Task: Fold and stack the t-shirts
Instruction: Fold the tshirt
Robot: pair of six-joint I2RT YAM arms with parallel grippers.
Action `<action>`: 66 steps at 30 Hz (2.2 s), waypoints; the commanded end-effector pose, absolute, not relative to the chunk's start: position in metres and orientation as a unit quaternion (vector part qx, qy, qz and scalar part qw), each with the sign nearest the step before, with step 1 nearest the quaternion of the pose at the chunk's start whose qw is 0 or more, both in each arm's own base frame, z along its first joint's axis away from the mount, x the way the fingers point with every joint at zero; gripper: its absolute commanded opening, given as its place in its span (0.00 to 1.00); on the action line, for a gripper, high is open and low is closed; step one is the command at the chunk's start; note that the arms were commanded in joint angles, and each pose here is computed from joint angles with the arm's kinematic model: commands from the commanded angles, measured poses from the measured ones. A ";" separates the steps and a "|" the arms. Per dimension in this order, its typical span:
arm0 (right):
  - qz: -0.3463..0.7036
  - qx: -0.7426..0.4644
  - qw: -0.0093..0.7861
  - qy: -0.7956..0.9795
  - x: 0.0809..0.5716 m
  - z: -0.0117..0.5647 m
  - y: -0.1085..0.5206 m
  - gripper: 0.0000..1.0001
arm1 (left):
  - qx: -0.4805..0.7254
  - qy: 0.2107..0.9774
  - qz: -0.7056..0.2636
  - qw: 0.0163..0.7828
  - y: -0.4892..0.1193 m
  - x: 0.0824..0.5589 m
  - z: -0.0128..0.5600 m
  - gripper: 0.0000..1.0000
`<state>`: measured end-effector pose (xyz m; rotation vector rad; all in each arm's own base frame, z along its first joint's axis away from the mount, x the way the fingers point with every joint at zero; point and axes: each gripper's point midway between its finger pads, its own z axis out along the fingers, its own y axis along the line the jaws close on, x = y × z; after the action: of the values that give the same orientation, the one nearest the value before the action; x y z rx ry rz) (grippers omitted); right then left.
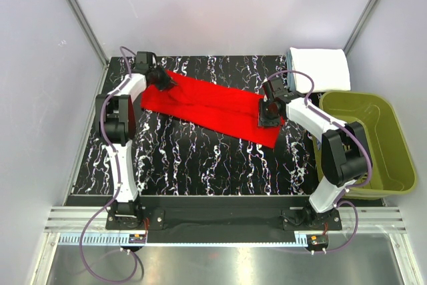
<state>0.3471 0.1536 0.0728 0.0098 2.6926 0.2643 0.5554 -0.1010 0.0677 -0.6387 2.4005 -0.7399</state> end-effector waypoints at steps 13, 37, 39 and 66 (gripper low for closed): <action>0.113 -0.012 0.238 0.965 0.360 0.082 0.165 0.37 | -0.138 0.809 -0.449 0.354 -0.168 0.607 0.139 0.00; 0.103 -0.020 0.240 0.965 0.361 0.084 0.162 0.38 | -0.132 0.835 -0.412 0.340 -0.167 0.591 0.119 0.00; 0.107 -0.020 0.243 0.964 0.361 0.087 0.163 0.38 | -0.149 0.839 -0.393 0.346 -0.151 0.588 0.124 0.00; 0.132 -0.019 0.257 0.957 0.367 0.104 0.193 0.39 | -0.292 0.852 -0.327 0.285 -0.110 0.524 0.122 0.00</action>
<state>0.3652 0.1867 0.0987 -0.0506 2.6190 0.3331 0.5174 -0.1209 0.0832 -0.7794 2.3603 -0.9033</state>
